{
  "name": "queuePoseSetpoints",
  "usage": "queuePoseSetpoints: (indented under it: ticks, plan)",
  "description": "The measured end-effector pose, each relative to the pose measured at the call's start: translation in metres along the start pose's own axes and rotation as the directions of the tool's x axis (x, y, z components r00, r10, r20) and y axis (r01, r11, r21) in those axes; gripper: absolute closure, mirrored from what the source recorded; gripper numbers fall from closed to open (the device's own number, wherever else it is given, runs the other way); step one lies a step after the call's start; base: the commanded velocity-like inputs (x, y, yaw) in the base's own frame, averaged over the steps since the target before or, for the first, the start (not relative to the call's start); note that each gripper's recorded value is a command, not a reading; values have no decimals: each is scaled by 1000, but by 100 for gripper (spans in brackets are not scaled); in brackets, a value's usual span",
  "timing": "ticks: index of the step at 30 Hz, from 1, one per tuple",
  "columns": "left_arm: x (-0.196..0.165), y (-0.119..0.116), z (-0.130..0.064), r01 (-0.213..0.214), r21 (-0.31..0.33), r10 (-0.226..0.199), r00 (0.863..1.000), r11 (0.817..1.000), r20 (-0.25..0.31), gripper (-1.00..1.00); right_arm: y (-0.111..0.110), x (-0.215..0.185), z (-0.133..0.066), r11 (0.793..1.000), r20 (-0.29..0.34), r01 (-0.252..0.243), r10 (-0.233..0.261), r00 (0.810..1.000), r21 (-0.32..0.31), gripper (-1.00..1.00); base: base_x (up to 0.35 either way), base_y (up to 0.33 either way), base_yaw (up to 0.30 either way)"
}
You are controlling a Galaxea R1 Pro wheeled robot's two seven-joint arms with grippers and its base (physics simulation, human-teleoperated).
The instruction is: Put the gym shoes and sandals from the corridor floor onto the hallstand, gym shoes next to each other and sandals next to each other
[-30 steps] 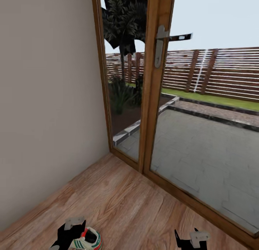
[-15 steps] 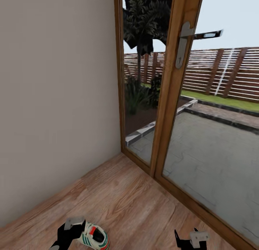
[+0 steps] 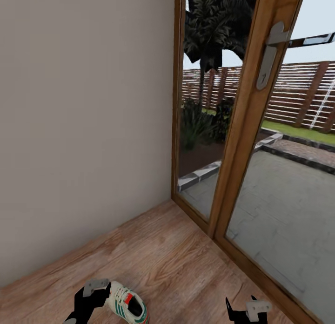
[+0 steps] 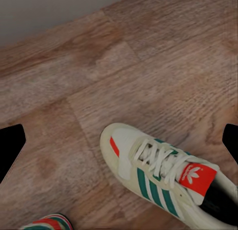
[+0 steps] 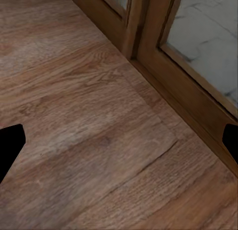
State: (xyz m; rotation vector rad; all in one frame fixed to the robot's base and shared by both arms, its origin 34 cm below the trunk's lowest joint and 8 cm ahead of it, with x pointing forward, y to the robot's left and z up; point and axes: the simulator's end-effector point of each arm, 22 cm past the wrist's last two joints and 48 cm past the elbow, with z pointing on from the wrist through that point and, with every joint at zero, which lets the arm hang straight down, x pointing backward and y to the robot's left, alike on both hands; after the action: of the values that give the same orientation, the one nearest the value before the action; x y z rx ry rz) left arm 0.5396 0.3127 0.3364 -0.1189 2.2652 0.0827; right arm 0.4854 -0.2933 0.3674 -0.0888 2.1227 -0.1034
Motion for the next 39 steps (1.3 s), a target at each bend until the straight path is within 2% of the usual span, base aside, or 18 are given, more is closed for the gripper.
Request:
queuePoseSetpoints:
  ticks: [12,19,39]
  plan:
    - [0,0,0,-1,0,1,1000,1000,0,-100,0,0,0,1000,0,0,0,1000,0,-100,6,-2,277]
    - [0,-1,0,-3,2,3,1000,1000,0,-100,0,0,0,1000,0,0,0,1000,0,-100,168,-110,263]
    - [0,0,0,0,0,0,1000,1000,0,-100,1,0,0,1000,1,-1,1,1000,0,-100,47,-27,66]
